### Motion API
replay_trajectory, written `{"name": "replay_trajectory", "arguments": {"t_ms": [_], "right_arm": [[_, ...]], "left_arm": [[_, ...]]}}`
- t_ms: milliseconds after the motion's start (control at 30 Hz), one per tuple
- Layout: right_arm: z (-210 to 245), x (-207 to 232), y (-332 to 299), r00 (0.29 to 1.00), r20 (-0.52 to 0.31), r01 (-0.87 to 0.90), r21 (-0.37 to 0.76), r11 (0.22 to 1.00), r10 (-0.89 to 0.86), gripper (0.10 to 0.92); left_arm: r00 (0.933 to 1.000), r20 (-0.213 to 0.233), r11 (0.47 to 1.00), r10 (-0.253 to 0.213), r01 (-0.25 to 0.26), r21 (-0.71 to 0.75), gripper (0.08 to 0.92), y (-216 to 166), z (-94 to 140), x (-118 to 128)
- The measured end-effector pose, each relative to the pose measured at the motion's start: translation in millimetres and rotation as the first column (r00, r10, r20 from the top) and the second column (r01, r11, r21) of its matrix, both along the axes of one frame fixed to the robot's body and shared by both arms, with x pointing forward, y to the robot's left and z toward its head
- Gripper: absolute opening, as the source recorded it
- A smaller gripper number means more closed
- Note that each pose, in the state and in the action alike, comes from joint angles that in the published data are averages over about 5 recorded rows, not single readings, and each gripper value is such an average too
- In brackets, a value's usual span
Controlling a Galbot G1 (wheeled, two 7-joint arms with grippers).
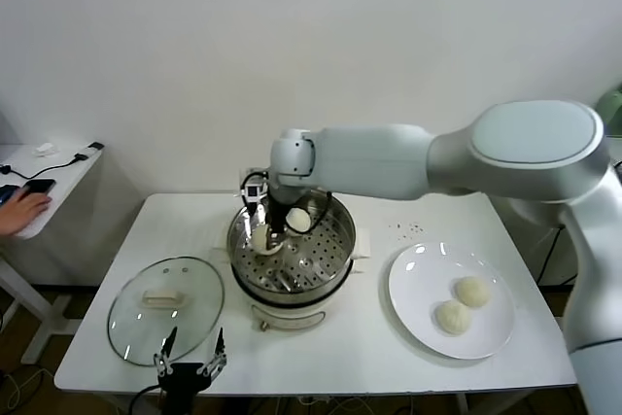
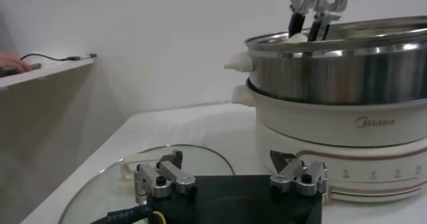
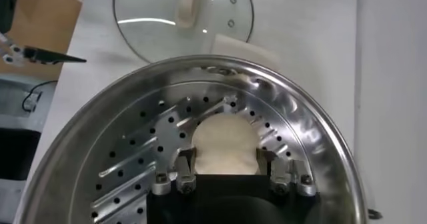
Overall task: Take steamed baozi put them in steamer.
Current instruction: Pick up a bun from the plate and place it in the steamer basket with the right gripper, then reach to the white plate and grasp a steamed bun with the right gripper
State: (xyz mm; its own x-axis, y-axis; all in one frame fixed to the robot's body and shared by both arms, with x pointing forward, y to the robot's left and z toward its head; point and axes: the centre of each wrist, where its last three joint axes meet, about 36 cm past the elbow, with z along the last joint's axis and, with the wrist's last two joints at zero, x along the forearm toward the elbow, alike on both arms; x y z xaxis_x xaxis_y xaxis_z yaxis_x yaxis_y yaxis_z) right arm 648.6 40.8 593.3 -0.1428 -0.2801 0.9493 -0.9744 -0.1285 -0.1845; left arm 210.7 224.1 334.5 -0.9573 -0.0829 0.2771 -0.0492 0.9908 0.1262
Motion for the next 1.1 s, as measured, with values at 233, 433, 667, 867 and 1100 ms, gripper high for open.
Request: {"name": "replay_trajectory", "arguments": {"t_ms": [233, 433, 667, 867, 1100], "right_arm": [[-7.2, 1.8, 1.5, 1.000, 0.001, -0.005, 0.009, 1.000, 0.005, 0.663], [1.4, 4.7, -4.9, 1.000, -0.007, -0.030, 0.033, 0.999, 0.030, 0.802], [42.8, 16.9, -39.8, 0.996, -0.015, -0.084, 0.055, 0.995, 0.085, 0.822], [90.2, 24.3, -111.1, 0.996, -0.016, -0.087, 0.034, 0.996, 0.087, 0.823], [110.6, 5.3, -229.6, 0.999, -0.029, -0.029, -0.039, 0.999, 0.028, 0.823]], "left_arm": [[1.0000, -0.002, 1.000, 0.003, -0.003, -0.002, 0.823, -0.6, -0.7, -0.7], [1.0000, 0.000, 1.000, 0.005, -0.005, -0.004, 0.823, -1.2, 0.4, -0.9], [1.0000, 0.003, 1.000, 0.007, -0.007, -0.003, 0.823, -1.5, 1.7, -0.7], [0.9998, 0.006, 1.000, 0.018, -0.018, -0.006, 0.823, 1.3, 2.6, 2.0], [0.9996, 0.008, 1.000, 0.027, -0.026, -0.011, 0.823, 3.2, 1.7, 7.0]]}}
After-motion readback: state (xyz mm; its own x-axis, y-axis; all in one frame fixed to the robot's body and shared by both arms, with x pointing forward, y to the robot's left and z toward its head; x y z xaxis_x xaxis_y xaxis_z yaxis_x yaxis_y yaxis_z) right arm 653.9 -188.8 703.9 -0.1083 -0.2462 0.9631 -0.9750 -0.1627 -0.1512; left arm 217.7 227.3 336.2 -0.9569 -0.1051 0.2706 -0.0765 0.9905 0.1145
